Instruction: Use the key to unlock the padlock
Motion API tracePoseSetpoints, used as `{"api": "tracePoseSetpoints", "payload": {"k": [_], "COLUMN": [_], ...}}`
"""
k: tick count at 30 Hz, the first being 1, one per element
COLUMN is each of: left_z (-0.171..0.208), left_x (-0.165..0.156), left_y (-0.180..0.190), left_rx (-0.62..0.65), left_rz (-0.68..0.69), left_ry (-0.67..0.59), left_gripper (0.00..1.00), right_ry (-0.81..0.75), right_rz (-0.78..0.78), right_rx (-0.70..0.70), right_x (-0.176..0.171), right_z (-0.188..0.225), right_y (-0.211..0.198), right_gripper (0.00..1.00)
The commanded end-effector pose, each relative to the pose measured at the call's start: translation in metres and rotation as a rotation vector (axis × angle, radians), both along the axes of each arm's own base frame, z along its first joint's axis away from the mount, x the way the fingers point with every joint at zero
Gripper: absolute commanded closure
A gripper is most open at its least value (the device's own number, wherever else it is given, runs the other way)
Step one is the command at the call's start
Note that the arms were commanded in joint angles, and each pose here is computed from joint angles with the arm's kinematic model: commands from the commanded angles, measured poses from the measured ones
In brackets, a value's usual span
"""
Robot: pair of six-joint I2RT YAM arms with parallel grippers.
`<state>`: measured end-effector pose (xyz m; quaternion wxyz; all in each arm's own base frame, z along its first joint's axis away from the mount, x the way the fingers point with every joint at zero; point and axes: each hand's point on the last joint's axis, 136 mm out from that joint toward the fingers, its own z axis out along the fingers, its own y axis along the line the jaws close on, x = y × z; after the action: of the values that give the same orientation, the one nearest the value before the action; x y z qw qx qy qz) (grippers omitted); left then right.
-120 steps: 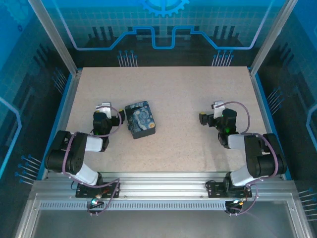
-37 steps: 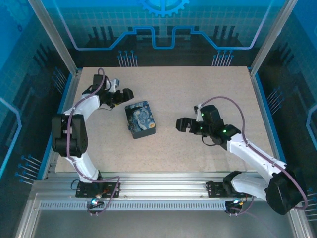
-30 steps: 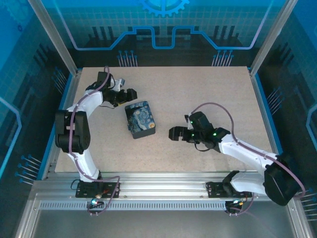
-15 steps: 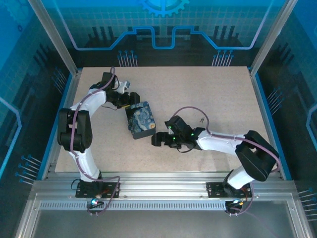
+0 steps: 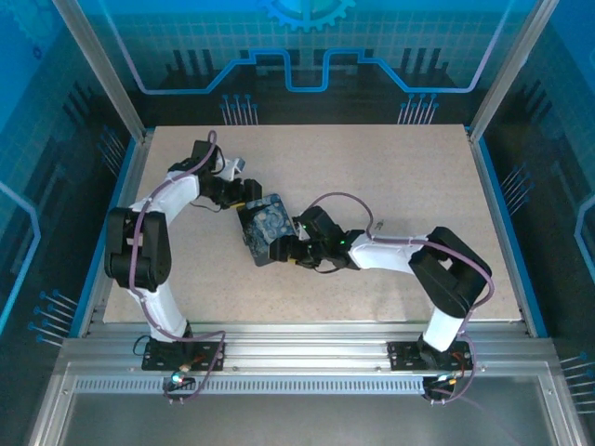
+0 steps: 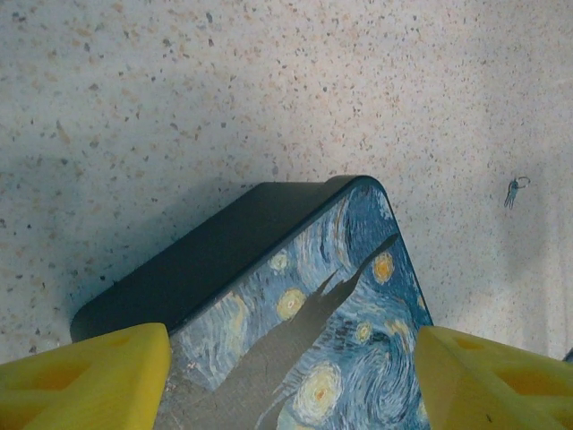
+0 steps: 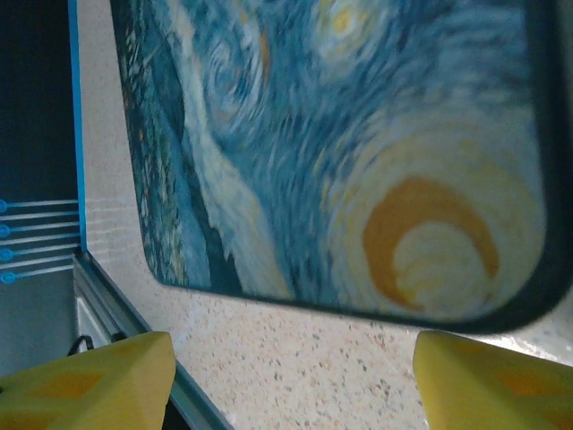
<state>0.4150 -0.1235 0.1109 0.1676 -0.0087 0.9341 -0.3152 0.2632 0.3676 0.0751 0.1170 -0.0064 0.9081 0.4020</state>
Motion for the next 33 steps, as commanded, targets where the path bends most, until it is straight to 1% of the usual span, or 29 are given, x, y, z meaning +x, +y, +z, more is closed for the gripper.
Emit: {"api": "tracePoseSetpoints", "payload": {"k": [1, 9, 15, 19, 25, 27, 29, 31, 33], "left_z": [0.0, -0.005, -0.001, 0.011, 0.048, 0.057, 0.056, 0.045, 0.028], "left_x": [-0.017, -0.026, -0.041, -0.044, -0.03, -0.023, -0.017, -0.012, -0.009], "left_y": [-0.002, 0.001, 0.001, 0.006, 0.017, 0.025, 0.032, 0.036, 0.036], "left_rx": [0.012, 0.017, -0.004, 0.013, 0.008, 0.035, 0.079, 0.111, 0.116], "left_rz": [-0.007, 0.022, 0.053, 0.078, 0.135, 0.164, 0.179, 0.185, 0.182], "left_ry": [0.048, 0.082, 0.088, 0.047, -0.044, -0.082, -0.09, -0.06, -0.012], "left_gripper": [0.27, 0.3, 0.3, 0.29, 0.27, 0.25, 0.24, 0.24, 0.24], "right_ry": [0.021, 0.008, -0.003, -0.003, -0.006, -0.008, -0.008, -0.006, -0.003], "right_rz": [-0.048, -0.145, -0.161, -0.161, -0.16, -0.157, -0.154, -0.151, -0.145], "right_rx": [0.033, -0.007, -0.024, -0.046, -0.078, -0.089, -0.095, -0.099, -0.095], "right_x": [0.017, 0.048, 0.069, 0.075, 0.074, 0.071, 0.069, 0.067, 0.065], "right_z": [0.002, -0.001, 0.001, 0.0, 0.002, 0.002, 0.003, 0.003, 0.003], "right_y": [0.0, -0.027, -0.037, -0.042, -0.047, -0.047, -0.046, -0.045, -0.042], "right_gripper": [0.31, 0.33, 0.33, 0.33, 0.3, 0.29, 0.28, 0.27, 0.27]}}
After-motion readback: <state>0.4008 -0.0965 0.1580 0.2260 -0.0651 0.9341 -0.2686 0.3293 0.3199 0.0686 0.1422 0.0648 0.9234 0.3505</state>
